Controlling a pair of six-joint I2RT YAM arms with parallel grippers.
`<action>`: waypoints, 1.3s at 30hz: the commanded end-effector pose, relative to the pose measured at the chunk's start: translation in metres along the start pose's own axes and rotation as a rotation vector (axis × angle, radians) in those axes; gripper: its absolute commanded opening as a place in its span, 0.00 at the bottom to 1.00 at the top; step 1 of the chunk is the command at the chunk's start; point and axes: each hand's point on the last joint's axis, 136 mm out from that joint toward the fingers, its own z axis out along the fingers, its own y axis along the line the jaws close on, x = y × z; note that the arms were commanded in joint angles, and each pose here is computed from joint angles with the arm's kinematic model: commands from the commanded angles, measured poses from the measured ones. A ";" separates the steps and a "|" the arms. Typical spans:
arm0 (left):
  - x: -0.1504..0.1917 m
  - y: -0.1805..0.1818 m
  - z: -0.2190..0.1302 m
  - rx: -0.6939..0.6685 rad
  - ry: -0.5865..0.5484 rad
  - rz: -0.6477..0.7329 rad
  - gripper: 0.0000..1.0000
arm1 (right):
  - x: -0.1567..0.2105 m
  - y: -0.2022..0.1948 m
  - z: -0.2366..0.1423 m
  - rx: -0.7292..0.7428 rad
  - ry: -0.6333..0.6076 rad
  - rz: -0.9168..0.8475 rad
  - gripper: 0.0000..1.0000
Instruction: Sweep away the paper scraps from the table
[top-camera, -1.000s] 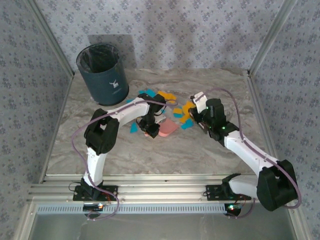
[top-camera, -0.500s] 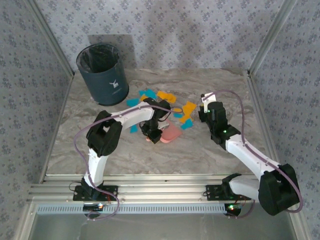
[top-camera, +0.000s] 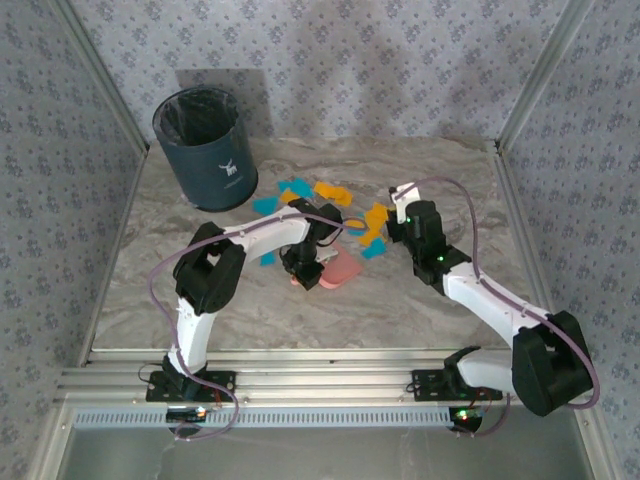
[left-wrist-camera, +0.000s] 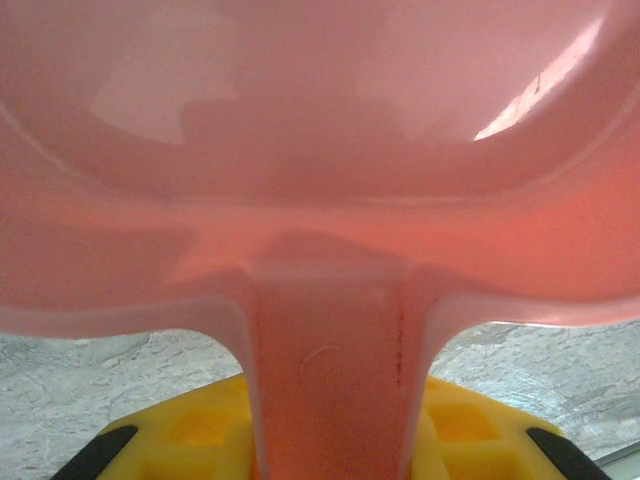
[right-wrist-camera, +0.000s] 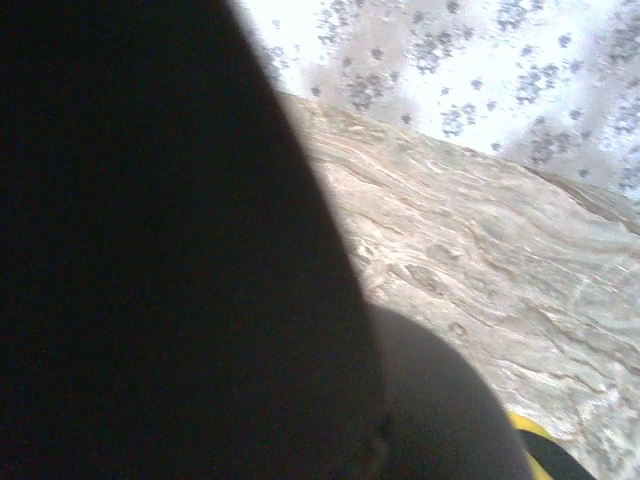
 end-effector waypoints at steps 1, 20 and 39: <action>0.017 -0.005 -0.009 0.010 0.037 0.023 0.00 | 0.006 0.030 0.000 -0.118 0.039 0.011 0.00; 0.017 0.002 -0.008 -0.019 0.030 0.009 0.00 | 0.005 0.094 -0.023 -0.336 0.070 0.028 0.00; 0.015 0.022 -0.009 -0.057 0.025 -0.046 0.00 | -0.033 0.093 -0.054 -0.373 -0.075 0.097 0.00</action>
